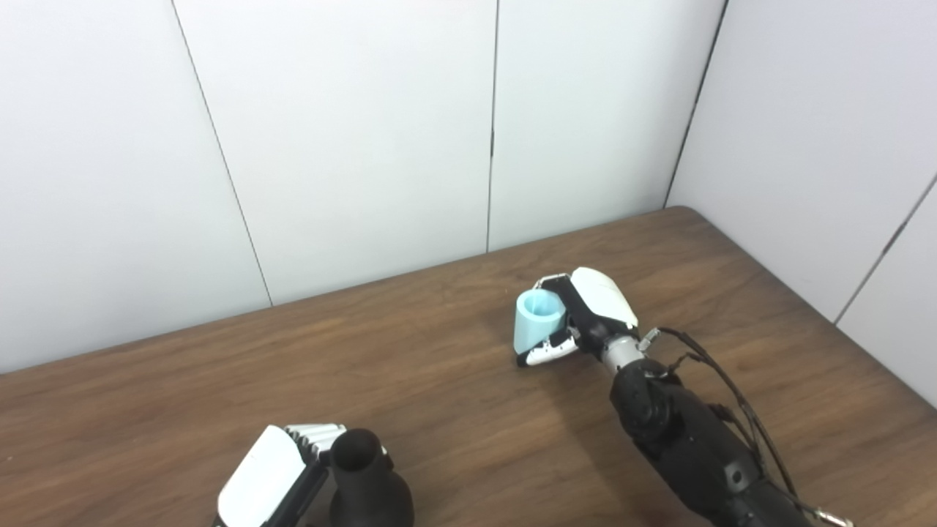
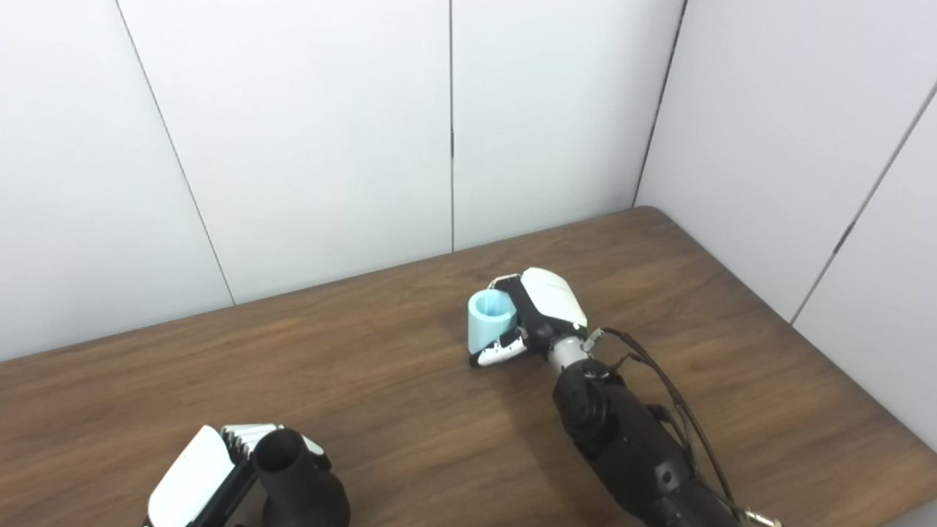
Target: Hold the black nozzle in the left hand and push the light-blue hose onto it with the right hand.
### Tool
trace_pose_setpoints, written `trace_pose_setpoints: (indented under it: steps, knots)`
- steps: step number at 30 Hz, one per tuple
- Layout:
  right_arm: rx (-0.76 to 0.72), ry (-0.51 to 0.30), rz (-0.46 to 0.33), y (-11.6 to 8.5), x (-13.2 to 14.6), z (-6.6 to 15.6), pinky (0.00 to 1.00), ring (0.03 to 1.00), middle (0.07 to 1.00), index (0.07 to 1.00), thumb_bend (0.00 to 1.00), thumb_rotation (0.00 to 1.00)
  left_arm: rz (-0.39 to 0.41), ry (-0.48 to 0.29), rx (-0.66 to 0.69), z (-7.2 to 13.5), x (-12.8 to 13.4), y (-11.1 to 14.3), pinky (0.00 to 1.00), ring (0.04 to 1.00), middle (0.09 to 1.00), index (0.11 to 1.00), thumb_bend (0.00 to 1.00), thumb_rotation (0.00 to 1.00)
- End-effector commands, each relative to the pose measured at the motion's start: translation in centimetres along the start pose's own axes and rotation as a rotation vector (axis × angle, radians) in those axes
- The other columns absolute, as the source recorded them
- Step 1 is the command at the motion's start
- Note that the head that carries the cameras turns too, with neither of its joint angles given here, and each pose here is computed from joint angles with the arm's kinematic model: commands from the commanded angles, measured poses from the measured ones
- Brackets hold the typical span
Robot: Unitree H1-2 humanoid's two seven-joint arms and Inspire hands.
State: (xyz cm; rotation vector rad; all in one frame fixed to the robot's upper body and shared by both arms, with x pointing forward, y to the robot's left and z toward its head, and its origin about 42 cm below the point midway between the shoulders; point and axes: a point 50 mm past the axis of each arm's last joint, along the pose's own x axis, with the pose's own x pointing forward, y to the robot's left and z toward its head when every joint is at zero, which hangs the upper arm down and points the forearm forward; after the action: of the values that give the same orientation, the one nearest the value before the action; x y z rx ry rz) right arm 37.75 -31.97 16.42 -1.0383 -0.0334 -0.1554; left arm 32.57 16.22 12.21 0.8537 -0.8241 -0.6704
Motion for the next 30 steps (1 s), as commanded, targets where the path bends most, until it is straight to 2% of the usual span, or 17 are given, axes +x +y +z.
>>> trace_pose_setpoints:
  steps: [1, 15, 16, 17, 18, 21, 30]
  knots:
    - [-0.015, -0.067, -0.023, -1.4, 0.1, 0.5, 0.13, 0.178, 0.469, 0.487, 0.53, 0.0, -0.103, 0.144, -0.148, 1.7, -6.7, -6.2, 0.38, 0.493, 0.478, 0.501, 0.52, 0.0]
    - [0.039, -0.139, 0.002, -3.5, -0.6, 2.9, 0.09, 0.136, 0.469, 0.486, 0.53, 0.0, -0.125, 0.153, -0.175, 1.9, -6.4, -6.7, 0.38, 0.491, 0.48, 0.496, 0.52, 0.0]
    - [0.043, -0.149, 0.002, -3.6, -0.7, 3.1, 0.08, 0.123, 0.333, 0.487, 0.52, 0.06, -0.124, 0.152, -0.174, 1.9, -6.4, -6.8, 0.38, 0.49, 0.48, 0.497, 0.52, 0.0]
    - [0.046, -0.156, 0.001, -3.7, -0.7, 3.3, 0.07, 0.111, 0.243, 0.487, 0.52, 0.09, -0.125, 0.15, -0.173, 1.9, -6.4, -6.8, 0.38, 0.489, 0.48, 0.496, 0.52, 0.0]
    - [0.051, -0.162, 0.002, -3.9, -0.8, 3.5, 0.06, 0.106, 0.212, 0.487, 0.52, 0.1, -0.126, 0.15, -0.173, 1.9, -6.4, -6.9, 0.38, 0.489, 0.48, 0.496, 0.52, 0.0]
    - [0.073, -0.184, 0.004, -4.3, -1.0, 4.2, 0.05, 0.095, 0.174, 0.487, 0.51, 0.11, -0.132, 0.148, -0.171, 1.9, -6.3, -7.0, 0.39, 0.491, 0.479, 0.497, 0.52, 0.0]
    - [0.116, -0.235, 0.023, -5.6, -1.8, 7.0, 0.05, 0.097, 0.177, 0.487, 0.51, 0.12, -0.145, 0.143, -0.18, 2.1, -6.0, -7.6, 0.38, 0.491, 0.477, 0.5, 0.52, 0.0]
